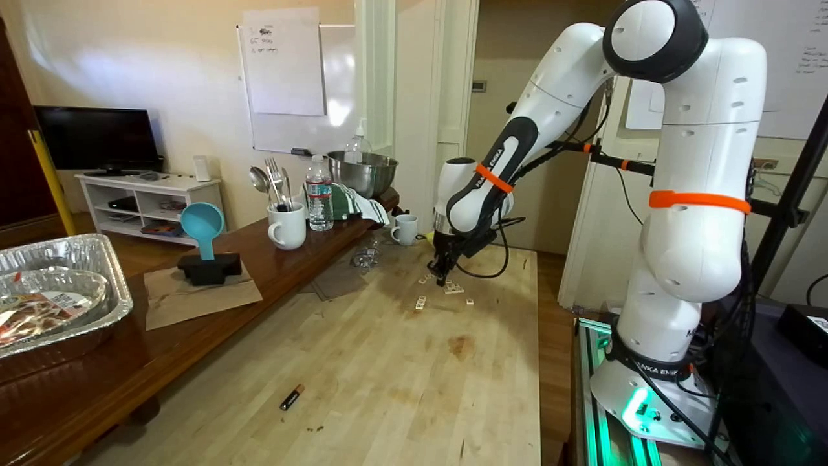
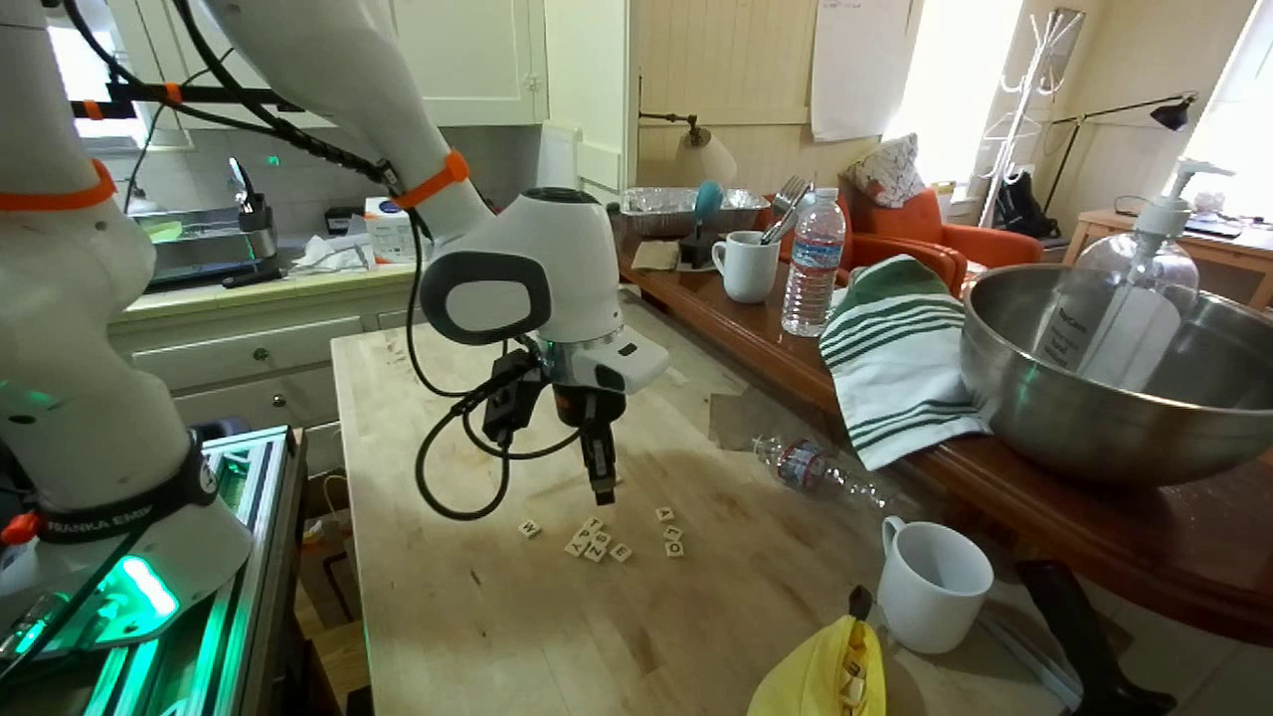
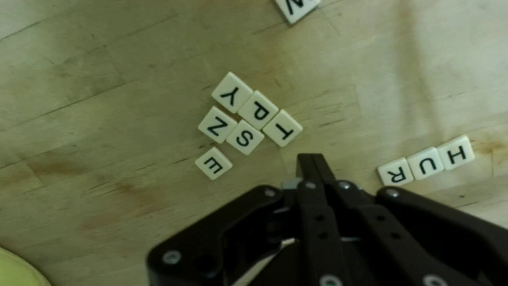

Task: Spell out the word hurt

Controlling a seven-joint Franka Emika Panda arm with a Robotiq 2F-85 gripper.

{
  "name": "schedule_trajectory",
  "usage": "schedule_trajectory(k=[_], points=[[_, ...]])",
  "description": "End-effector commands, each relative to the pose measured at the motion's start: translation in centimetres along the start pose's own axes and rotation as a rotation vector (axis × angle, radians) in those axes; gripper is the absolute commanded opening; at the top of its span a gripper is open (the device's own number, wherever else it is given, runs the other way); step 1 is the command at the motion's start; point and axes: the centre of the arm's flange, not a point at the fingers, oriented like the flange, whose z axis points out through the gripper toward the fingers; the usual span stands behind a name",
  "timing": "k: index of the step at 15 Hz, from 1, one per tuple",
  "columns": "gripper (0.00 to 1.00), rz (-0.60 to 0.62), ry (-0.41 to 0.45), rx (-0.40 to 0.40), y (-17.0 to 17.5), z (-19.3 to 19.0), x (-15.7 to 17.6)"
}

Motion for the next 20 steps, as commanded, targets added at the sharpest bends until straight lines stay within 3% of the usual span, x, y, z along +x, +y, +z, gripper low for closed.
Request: schedule_trajectory(k=[1,20], points=[[0.00,-0.116,0.017,-0.004,0.9,0.4,-1.0],[0.00,-0.373,0.032,-0.051,1.3,2.3,-1.7]])
